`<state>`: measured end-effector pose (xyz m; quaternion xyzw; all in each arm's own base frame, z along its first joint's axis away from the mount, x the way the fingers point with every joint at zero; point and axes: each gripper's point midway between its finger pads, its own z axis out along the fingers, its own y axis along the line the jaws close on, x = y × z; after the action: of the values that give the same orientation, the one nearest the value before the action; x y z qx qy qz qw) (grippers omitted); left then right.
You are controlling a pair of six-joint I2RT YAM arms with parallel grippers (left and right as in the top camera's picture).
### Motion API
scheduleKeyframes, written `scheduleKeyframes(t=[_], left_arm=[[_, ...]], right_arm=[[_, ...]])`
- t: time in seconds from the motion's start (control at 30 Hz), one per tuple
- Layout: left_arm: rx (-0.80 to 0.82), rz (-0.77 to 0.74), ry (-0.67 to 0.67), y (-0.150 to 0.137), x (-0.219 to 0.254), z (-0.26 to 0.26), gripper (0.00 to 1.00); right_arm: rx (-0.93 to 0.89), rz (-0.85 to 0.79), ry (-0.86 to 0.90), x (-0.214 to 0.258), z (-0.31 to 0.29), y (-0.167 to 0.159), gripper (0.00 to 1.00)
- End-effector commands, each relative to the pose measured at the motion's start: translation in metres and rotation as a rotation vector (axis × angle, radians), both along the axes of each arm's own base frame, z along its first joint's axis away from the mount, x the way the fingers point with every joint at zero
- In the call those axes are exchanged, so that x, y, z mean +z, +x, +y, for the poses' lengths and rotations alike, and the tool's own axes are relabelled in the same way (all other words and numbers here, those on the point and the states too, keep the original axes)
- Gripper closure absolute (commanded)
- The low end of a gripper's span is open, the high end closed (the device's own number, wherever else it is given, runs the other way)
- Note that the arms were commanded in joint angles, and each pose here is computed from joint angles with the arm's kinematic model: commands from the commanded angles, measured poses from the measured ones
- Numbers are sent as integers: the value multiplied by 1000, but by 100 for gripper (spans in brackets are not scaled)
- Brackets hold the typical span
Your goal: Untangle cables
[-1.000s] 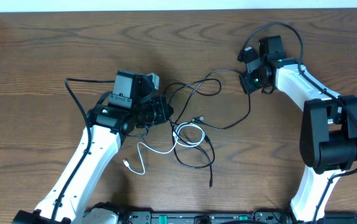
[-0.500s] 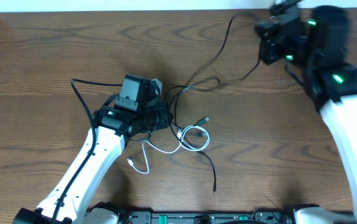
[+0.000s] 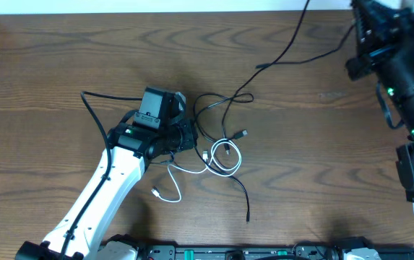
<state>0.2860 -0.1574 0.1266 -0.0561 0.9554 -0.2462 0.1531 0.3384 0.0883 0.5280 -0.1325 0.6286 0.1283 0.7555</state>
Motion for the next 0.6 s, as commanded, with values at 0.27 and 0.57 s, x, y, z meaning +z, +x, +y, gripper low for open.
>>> scheduleKeyframes(t=[0.27, 0.57], left_arm=[[-12, 14, 27, -4, -8, 3, 93], [-12, 14, 26, -4, -8, 3, 92]], right_arm=[[-88, -325, 134, 84, -24, -35, 99], [-126, -105, 122, 35, -27, -9, 99]])
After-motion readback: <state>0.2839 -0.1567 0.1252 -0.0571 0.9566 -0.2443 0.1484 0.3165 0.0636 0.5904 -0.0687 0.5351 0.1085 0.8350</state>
